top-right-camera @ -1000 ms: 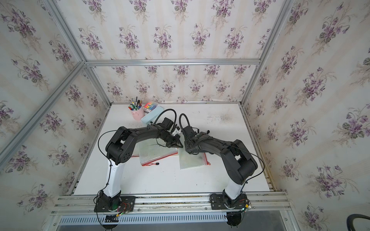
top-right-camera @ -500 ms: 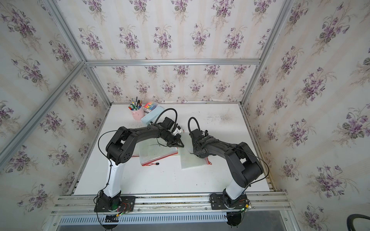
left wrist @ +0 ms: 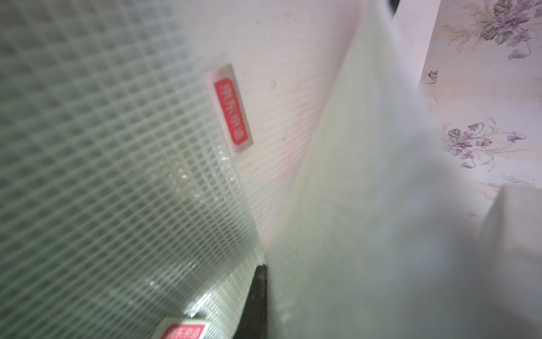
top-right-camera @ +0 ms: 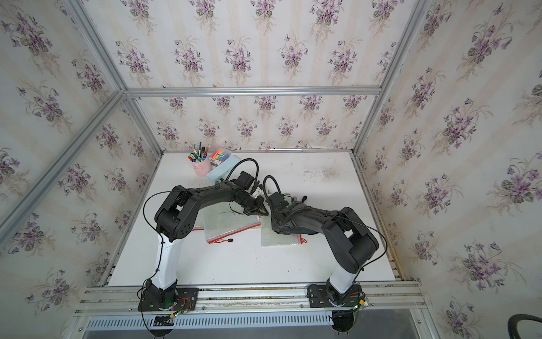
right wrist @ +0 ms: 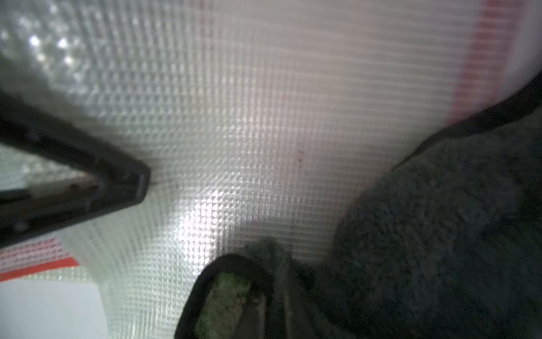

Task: Wipe the document bag
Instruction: Wipe the dirt from the document bag.

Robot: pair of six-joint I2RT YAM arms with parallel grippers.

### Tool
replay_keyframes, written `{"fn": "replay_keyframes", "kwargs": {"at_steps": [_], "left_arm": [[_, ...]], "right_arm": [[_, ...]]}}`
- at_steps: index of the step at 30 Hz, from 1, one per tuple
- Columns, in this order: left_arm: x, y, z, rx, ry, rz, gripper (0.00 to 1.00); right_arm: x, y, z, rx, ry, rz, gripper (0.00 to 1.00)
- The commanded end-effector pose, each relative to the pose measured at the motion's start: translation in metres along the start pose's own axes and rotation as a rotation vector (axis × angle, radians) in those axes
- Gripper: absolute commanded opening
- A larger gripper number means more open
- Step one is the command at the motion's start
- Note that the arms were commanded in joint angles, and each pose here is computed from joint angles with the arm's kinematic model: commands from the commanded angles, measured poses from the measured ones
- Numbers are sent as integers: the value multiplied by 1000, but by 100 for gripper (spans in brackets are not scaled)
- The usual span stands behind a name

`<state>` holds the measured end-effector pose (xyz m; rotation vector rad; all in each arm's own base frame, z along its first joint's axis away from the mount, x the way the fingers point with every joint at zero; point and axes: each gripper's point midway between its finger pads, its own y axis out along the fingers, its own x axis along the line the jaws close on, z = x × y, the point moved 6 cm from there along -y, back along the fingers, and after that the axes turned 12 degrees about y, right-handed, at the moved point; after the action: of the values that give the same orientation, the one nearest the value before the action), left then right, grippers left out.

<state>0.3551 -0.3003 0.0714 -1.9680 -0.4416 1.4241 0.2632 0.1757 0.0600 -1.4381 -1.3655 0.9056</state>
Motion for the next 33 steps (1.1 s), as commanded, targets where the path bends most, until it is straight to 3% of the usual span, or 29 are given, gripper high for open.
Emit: {"fn": "replay_keyframes", "kwargs": {"at_steps": [1,4,11,17,24,29,33], "left_arm": [[0,-1,1,7,8,-2,0],[0,0,2,11,11,1,0],[1,1,2,10,5,6,0],[2,3,3,14,3,11,0],[0,1,3,16,10,9,0],[-1,-2,3,13,22,0,0],[-1,-2,4,16,28,-2,0]], "right_arm": [[-67,-1,16,27,5,362,8],[-67,-8,11,11,3,380,8],[-12,-40,-11,-93,-45,221,8],[33,-22,-5,-62,-33,-14,9],[10,13,14,12,-57,163,8],[-38,-1,29,17,-80,401,9],[-52,-22,25,-14,-47,413,9]]}}
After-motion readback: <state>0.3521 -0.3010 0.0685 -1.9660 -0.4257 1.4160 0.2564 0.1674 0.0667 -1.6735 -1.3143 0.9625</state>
